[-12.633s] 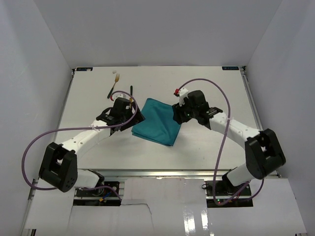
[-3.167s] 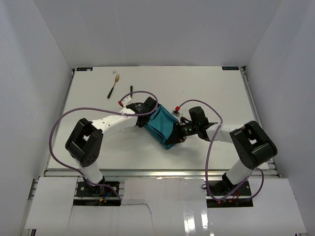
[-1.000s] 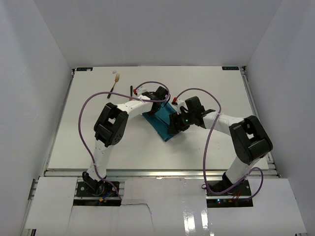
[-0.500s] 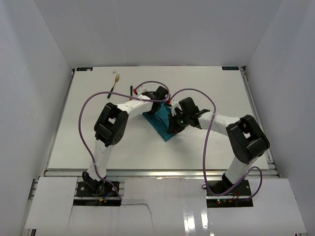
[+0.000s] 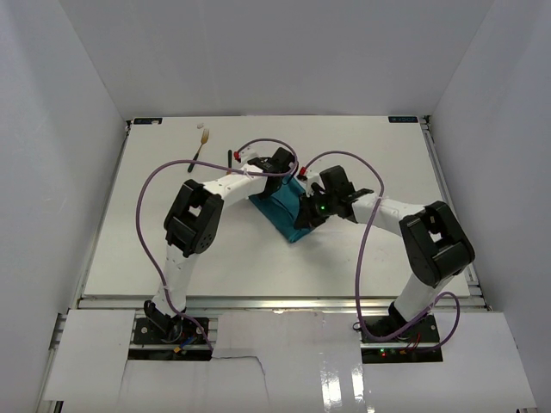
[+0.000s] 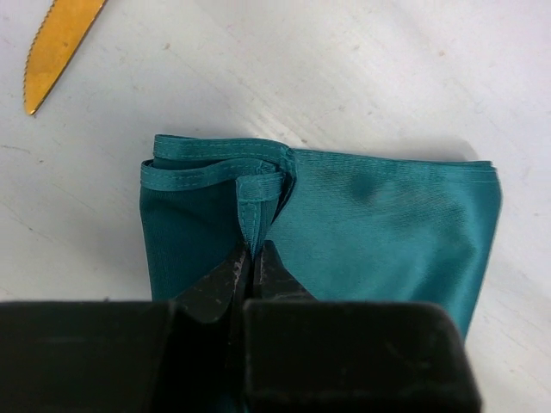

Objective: Fold the napkin into a case and place the utensils inside
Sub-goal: Fold the napkin at the center of the board.

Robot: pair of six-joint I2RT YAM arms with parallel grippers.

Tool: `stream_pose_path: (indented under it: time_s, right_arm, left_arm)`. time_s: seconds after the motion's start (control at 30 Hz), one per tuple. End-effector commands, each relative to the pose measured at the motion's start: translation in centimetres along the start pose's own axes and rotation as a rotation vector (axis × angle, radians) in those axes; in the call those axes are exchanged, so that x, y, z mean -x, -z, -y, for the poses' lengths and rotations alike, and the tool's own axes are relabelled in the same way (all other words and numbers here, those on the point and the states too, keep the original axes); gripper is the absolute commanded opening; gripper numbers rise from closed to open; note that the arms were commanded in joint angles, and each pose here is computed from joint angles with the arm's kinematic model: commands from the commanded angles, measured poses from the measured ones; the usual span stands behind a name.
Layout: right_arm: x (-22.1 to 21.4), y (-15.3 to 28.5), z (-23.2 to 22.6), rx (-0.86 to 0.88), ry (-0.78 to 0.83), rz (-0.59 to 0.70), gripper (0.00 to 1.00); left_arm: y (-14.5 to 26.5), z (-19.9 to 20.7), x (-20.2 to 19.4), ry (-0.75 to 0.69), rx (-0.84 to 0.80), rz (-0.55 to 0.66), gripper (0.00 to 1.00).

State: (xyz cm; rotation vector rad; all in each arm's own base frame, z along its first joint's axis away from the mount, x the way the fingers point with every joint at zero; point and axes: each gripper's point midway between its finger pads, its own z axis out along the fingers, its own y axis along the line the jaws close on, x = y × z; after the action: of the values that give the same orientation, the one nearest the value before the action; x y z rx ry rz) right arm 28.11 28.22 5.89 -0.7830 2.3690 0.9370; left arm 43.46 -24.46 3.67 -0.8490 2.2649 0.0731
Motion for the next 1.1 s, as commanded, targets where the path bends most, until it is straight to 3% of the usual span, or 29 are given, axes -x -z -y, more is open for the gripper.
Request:
stream_pose_path:
  time_s: [0.0,0.23,0.33,0.37,0.43,0.47,0.53,0.8,0.9,0.93,1.07]
  right_arm:
    - [1.7,0.3,0.2,0.045,-0.030,0.058,0.08]
    - [1.1,-1.3,2.6,0.037,-0.094,0.037,0.08]
    - [0.7,-2.0,3.8,0.014,-0.122,0.029,0.08]
    - [0.9,-2.1,4.2,0.009,-0.135,0.041,0.08]
    - [0.7,-2.5,4.8,0.005,-0.158,0.035,0.08]
    - [0.8,-2.6,5.2,-0.002,-0.176,0.041,0.08]
    - [0.7,-2.6,5.5,-0.006,-0.189,0.041,0.08]
    - [1.2,-2.2,5.5,-0.011,-0.210,0.059,0.09]
    - [2.0,-1.8,5.2,-0.009,-0.201,0.078,0.25]
    - [2.3,-1.5,5.0,-0.008,-0.198,0.083,0.38]
    - [3.6,-0.1,5.0,-0.059,-0.171,0.111,0.48]
  left_arm:
    - [1.4,1.9,2.8,0.035,-0.048,0.051,0.13]
    - [-0.2,3.2,1.9,-0.012,-0.050,0.042,0.25]
    - [-0.7,3.3,1.7,-0.016,-0.044,0.046,0.39]
    - [-0.8,3.3,1.7,-0.025,-0.042,0.051,0.50]
    - [-1.1,4.1,1.8,-0.038,-0.054,0.056,0.57]
    - [-1.1,4.3,1.7,-0.060,-0.060,0.053,0.68]
    - [-1.0,4.9,1.8,-0.065,-0.076,0.050,0.77]
    - [1.8,6.9,3.9,-0.100,-0.182,0.059,0.88]
    - [3.2,7.8,4.7,-0.101,-0.243,0.066,0.88]
    - [3.4,7.8,4.8,-0.099,-0.248,0.067,0.88]
    - [4.2,7.7,4.9,-0.100,-0.272,0.061,0.89]
